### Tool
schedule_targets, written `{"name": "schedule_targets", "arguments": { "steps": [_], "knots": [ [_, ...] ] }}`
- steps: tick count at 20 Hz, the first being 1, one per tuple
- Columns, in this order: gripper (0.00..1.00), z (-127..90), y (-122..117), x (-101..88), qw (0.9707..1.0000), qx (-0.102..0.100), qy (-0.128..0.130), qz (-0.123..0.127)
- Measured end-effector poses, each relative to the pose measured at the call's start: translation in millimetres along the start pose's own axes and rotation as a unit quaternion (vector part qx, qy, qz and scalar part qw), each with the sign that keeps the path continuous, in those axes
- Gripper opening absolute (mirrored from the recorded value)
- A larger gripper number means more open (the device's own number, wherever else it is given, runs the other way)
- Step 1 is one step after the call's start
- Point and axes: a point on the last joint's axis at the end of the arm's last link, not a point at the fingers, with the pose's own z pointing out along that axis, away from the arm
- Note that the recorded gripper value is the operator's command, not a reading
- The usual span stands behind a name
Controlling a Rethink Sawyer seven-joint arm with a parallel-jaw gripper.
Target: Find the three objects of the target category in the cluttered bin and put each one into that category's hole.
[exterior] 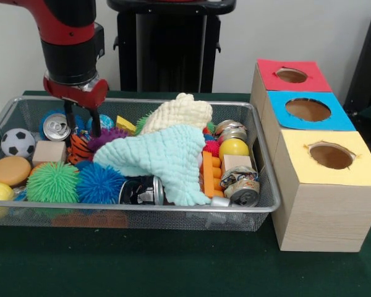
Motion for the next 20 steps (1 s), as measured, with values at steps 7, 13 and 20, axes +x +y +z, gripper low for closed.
{"name": "schedule_targets", "arguments": {
  "steps": [7, 13, 20],
  "knots": [
    [1.00, 2, 6, -13.9, 0.9999, 0.001, -0.011, -0.004],
    [1.00, 30, 15, -19.7, 0.9999, -0.002, -0.007, -0.009],
    [1.00, 71, 19, -26.9, 0.9998, -0.010, -0.015, -0.007]
  ]
}}
